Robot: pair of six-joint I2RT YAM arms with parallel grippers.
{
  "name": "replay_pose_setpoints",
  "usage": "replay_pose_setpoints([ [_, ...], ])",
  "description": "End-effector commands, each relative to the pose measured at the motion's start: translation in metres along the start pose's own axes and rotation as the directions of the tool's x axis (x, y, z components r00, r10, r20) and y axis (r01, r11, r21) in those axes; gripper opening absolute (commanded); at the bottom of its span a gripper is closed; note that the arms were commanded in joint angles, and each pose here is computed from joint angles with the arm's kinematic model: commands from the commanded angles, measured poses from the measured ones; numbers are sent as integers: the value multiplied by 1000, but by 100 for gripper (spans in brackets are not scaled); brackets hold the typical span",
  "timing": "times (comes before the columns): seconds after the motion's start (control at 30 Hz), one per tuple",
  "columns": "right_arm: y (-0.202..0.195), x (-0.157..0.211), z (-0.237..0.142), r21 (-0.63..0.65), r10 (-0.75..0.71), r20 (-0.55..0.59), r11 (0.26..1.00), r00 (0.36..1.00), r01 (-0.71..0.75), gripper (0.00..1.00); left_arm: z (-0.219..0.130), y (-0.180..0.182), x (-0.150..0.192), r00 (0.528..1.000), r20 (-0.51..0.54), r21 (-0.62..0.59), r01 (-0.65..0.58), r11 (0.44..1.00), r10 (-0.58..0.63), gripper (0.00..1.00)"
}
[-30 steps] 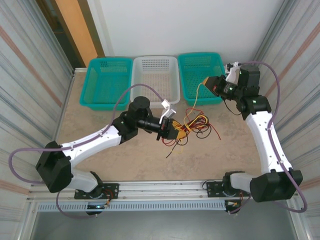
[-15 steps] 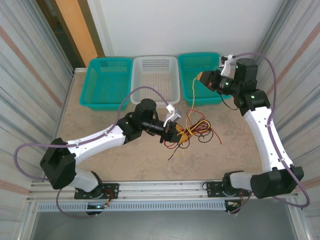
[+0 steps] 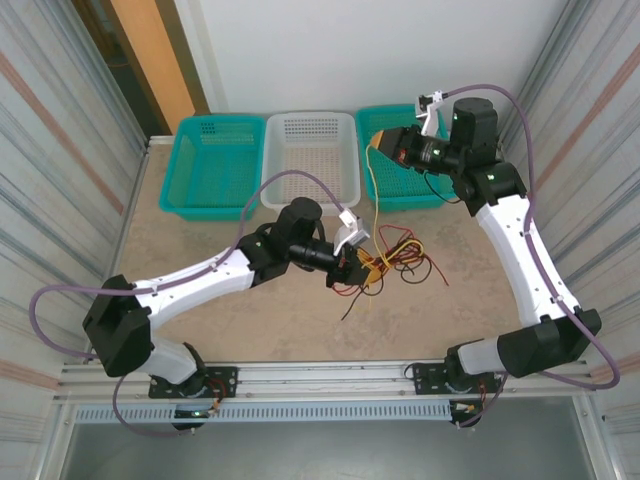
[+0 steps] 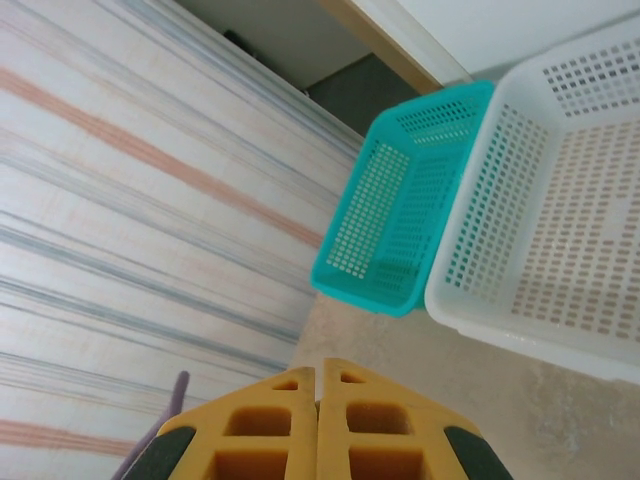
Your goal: Untangle the cables
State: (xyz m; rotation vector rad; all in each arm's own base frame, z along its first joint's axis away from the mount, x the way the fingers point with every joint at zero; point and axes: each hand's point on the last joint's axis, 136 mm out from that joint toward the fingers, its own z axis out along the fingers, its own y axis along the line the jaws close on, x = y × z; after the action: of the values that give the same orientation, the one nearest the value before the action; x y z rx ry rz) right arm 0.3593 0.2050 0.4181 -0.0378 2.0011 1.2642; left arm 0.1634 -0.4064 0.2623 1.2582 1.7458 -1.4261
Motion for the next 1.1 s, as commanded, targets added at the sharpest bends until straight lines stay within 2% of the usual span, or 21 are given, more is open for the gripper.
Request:
replay_pose_setpoints([
  [0.0,35,-30,-9,-60,-118,124,990,985,126,0,-1,23,3,995,25,-134,95,986,-92,0],
  [0.23,53,-22,-23,-31,-178,164,982,970,185,0,-18,40,-44,959,234,-228,215,950,-161,0],
  [0.4,58,-27,-42,-5,-186,229,981,956,193,0,-35,58,-61,896,373,-160,318,935,-241,0],
  [0.53,65,-27,-52,-11,-178,252,982,951,187,0,-46,66,-67,855,434,-118,366,923,-283,0],
  [0.73,82,-23,-69,-43,-180,280,979,943,199,0,-72,90,-68,765,540,-79,460,884,-350,0],
  [0.9,99,-9,-78,-93,-202,267,968,942,233,0,-78,101,-63,741,560,-80,494,866,-371,0],
  [1.07,88,20,-87,-106,-195,238,969,952,225,0,-93,101,-76,703,617,-48,482,875,-354,0],
])
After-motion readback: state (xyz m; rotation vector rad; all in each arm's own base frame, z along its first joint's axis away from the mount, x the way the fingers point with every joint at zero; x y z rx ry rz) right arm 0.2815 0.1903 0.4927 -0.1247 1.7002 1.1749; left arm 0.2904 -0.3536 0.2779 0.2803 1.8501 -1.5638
